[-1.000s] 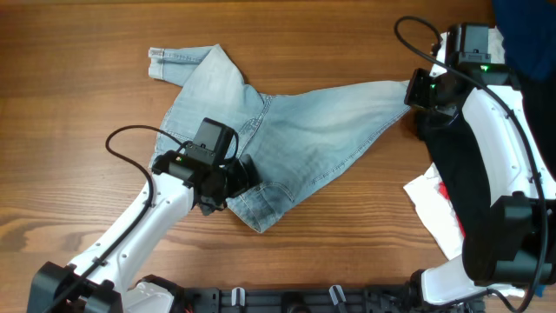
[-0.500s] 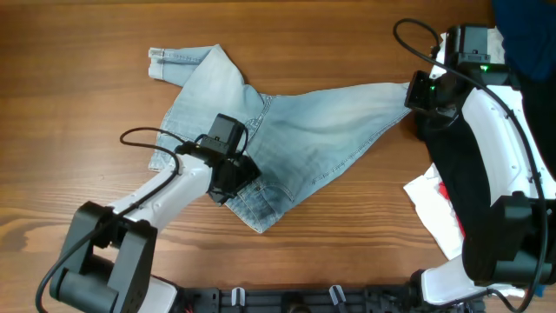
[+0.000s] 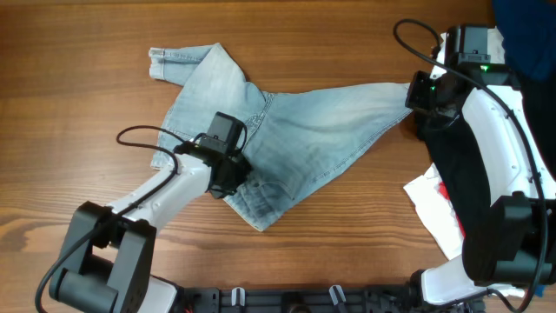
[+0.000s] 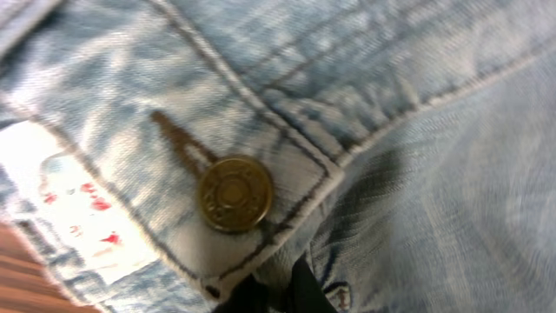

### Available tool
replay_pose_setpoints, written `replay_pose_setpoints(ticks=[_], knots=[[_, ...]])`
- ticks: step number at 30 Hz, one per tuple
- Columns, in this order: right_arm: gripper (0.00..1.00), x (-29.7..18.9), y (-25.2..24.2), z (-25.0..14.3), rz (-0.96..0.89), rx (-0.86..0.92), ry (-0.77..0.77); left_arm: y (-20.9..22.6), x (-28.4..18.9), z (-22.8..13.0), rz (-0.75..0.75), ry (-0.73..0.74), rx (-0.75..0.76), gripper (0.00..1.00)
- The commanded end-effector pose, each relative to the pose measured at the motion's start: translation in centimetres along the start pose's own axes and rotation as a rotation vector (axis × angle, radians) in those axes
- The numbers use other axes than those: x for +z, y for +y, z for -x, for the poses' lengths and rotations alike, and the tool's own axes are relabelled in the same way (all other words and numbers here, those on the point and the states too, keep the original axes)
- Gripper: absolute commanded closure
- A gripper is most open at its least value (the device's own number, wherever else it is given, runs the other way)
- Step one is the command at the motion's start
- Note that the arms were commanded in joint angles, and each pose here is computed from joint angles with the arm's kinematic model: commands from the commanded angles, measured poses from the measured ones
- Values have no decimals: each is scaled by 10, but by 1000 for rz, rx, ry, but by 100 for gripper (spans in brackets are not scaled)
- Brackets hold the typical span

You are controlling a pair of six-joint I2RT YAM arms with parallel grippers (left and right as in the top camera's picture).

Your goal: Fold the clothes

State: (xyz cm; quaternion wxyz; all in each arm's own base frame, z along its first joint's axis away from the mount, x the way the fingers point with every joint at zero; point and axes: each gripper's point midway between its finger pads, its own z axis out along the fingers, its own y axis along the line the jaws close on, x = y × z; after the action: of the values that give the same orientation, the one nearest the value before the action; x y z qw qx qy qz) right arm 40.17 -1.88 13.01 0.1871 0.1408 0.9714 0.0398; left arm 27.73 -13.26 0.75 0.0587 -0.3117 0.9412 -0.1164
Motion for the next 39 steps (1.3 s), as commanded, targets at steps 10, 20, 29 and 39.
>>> replay_pose_setpoints(ticks=[10, 20, 29, 39], knots=[[96, 5, -7, -12, -39, -20, 48, 55, -57, 136, -47, -348, -119, 88], [96, 5, -8, -15, -42, -21, 63, 46, -49, 24, -155, 205, -113, 30], [96, 5, -8, -16, -43, -21, 65, 53, -55, -50, -35, 425, 9, 29], [96, 5, -8, -16, -43, -21, 67, 59, -33, -69, 89, 366, -100, 28]])
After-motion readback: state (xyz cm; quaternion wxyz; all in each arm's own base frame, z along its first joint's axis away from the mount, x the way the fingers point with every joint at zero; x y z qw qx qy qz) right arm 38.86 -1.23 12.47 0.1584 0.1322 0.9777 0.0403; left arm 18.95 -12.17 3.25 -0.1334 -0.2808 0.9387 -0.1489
